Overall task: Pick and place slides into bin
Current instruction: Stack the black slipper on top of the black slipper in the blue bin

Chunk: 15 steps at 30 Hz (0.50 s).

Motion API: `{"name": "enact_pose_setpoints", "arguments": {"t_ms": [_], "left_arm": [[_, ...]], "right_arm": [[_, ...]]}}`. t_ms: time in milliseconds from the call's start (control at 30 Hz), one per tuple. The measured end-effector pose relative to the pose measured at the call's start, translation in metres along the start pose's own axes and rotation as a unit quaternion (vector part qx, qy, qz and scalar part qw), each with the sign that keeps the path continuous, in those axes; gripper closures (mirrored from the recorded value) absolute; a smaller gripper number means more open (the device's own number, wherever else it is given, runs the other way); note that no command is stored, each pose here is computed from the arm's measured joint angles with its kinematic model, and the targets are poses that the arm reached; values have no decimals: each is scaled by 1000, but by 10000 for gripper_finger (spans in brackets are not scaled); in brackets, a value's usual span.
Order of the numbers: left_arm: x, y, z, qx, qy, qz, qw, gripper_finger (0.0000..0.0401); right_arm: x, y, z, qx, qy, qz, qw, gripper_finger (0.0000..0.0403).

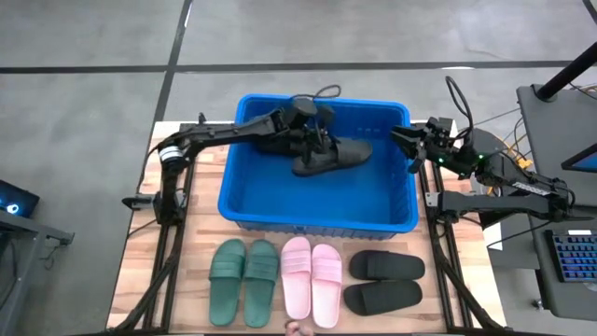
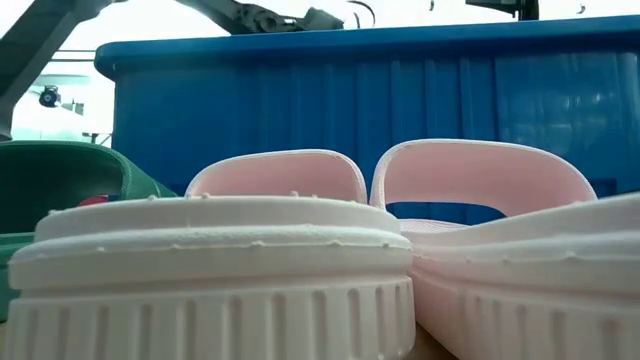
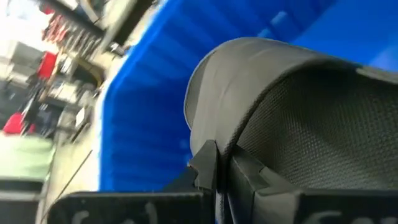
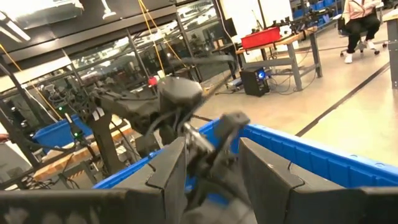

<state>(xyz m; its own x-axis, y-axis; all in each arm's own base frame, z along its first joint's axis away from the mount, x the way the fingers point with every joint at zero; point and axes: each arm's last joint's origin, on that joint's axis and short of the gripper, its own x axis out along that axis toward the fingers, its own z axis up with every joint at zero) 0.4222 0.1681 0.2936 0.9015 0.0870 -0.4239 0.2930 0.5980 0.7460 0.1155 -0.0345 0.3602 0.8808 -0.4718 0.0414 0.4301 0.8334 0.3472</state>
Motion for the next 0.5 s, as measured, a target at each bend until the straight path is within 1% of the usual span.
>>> {"name": "enact_pose_setpoints", "arguments": {"t_ms": [133,300,433,500], "left_arm": [[15,-13,1,46,-3,-24,999,401],[27,-21,5,89,-12,-28,996,401],[41,-29,-4,91,0,-31,995,401],[46,-33,-7,100,4,-33,994,401]], "right_arm": [[0,0,0,2,0,0,1000,264],[0,0,0,2,0,0,1000,264],[0,0,0,2,0,0,1000,264],[0,0,0,2,0,0,1000,264]]}}
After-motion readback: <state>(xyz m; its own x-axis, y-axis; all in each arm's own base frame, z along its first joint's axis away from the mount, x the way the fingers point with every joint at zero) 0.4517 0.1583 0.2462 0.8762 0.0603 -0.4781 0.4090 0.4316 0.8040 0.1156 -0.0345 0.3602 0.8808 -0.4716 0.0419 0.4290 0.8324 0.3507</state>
